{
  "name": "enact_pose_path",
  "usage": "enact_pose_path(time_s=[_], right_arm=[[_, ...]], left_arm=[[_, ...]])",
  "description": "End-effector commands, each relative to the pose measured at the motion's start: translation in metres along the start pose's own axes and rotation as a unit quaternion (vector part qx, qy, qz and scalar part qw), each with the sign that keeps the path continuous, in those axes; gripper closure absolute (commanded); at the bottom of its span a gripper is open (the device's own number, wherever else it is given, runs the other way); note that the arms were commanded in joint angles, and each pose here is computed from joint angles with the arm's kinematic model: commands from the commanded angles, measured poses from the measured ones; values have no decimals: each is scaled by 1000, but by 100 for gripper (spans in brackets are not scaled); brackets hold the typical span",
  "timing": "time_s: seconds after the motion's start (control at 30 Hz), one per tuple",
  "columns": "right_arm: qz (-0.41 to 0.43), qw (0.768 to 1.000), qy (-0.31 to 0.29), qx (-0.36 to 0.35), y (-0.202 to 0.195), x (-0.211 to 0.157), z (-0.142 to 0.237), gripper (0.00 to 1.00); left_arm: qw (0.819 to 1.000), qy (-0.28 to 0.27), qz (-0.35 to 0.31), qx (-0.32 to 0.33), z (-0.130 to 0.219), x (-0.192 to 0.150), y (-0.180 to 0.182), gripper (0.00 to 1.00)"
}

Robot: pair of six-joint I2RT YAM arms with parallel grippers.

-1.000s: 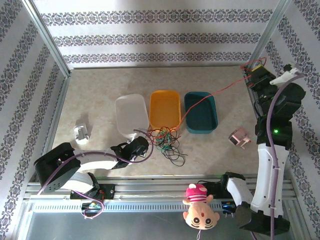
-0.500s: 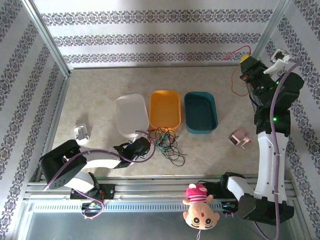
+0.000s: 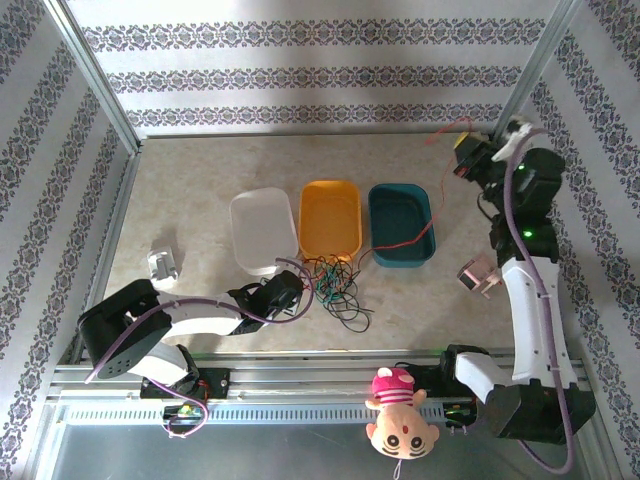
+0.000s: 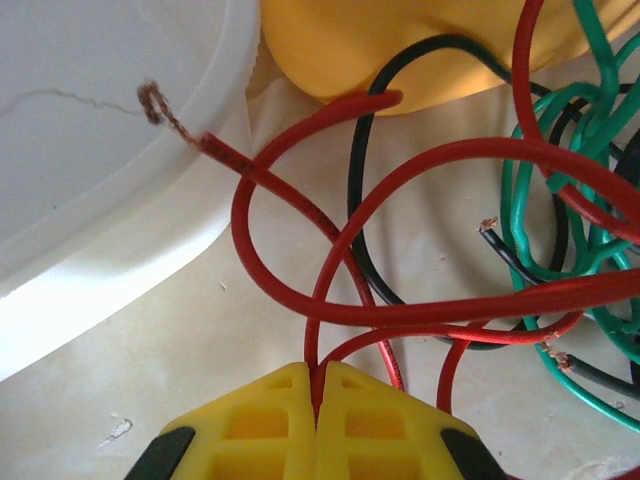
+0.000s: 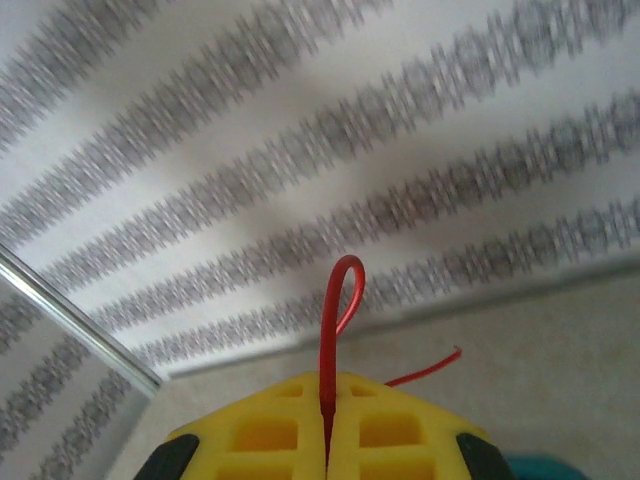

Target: Untangle the cables

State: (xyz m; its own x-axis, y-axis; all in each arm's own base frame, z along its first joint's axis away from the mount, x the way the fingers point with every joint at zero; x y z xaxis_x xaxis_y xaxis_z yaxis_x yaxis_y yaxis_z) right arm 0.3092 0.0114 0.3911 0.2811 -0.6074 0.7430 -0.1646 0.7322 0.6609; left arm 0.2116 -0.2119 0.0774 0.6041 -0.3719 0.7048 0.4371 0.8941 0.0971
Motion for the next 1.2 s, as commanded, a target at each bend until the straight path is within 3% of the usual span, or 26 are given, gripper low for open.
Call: enact_pose_path(time_s=[0.0, 0.43, 0.73, 1.17], right_arm=[[1, 999, 28, -25, -20, -35, -10, 100], [-15, 990, 94, -103, -56, -95, -32, 100], [-59, 962, 135, -229, -105, -144, -61, 100], [-104, 924, 235, -284, -149, -202, -114, 100]], left_arm=[[1000, -9, -12, -9, 7, 5, -6, 100], [1000, -2, -15, -8, 2, 8, -10, 100], [1000, 6, -22, -10, 1, 9, -13, 100], [1000, 11, -26, -12, 4, 8, -14, 100]])
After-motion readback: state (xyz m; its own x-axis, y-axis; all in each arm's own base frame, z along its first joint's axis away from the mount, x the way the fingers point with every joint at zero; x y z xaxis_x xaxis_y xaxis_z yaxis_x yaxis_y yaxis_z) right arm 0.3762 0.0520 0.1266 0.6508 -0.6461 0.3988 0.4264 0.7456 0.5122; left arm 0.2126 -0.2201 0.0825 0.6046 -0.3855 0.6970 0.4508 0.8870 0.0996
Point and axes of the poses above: each hand's point on the last joint's axis, 136 mm out from that joint toward the fingers, its own z axis back along the fingers, its own y axis along the line the jaws close on, x = y × z, the point moved 6 cm from there along z, back along the fingers, and after that the axes turned 9 degrees about -z, right-handed, at the moved point
